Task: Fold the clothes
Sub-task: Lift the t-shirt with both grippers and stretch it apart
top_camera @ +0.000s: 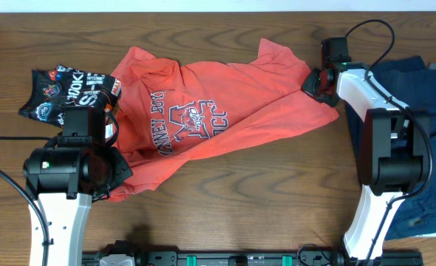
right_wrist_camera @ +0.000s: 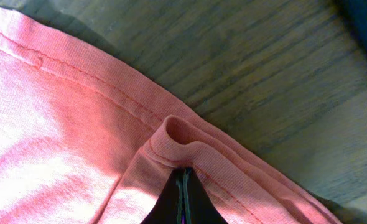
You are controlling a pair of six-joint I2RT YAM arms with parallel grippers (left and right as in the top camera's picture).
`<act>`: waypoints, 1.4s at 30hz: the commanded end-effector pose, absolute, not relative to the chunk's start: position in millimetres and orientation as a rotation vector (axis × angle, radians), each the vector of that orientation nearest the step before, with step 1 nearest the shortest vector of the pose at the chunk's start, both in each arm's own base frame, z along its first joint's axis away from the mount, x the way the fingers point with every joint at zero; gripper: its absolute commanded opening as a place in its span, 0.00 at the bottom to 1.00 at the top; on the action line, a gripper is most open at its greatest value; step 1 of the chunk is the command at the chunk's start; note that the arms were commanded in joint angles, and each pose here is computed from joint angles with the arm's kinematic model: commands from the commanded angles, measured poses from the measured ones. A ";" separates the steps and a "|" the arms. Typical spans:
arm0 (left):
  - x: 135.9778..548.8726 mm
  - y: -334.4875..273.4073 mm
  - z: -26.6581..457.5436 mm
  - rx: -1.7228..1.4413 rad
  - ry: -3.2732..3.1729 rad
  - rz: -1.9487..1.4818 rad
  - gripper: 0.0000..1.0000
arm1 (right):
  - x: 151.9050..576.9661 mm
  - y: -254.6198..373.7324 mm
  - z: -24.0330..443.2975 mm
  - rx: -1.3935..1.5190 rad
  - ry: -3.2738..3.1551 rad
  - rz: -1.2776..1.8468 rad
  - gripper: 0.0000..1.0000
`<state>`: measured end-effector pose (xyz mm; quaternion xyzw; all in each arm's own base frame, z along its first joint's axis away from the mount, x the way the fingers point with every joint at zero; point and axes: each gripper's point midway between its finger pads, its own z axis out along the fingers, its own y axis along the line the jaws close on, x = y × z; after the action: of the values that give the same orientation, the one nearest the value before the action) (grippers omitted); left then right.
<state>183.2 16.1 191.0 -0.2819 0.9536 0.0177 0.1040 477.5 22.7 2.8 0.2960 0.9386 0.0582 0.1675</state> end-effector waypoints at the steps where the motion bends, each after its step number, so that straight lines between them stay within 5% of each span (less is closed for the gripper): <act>1: 183.2 20.1 193.8 -0.824 2.800 0.082 0.06 | 493.8 7.3 30.3 0.802 2.584 0.158 0.39; 7: 184.7 20.1 194.1 -0.822 2.794 0.080 0.06 | 502.6 11.2 31.1 0.765 2.561 0.170 0.55; 14: 185.0 20.1 194.2 -0.822 2.793 0.079 0.06 | 503.3 20.6 9.1 0.747 2.592 0.162 0.56; 19: 185.1 20.1 194.2 -0.822 2.793 0.079 0.06 | 501.9 22.3 3.7 0.744 2.604 0.156 0.43; 26: 185.0 20.1 194.2 -0.822 2.793 0.079 0.06 | 495.8 17.3 1.1 0.760 2.623 0.124 0.02; 34: 189.0 20.1 195.0 -0.819 2.778 0.072 0.06 | 475.6 -5.6 24.9 0.804 2.636 -0.005 0.01; 42: 226.8 -2.5 212.3 -0.631 2.687 -0.148 0.06 | 443.8 -26.1 140.3 0.648 2.563 -0.012 0.01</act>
<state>216.0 7.6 199.1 -0.2601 0.9514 -0.0221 0.1632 445.9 -13.1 70.5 0.2695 0.9470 0.0035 0.1748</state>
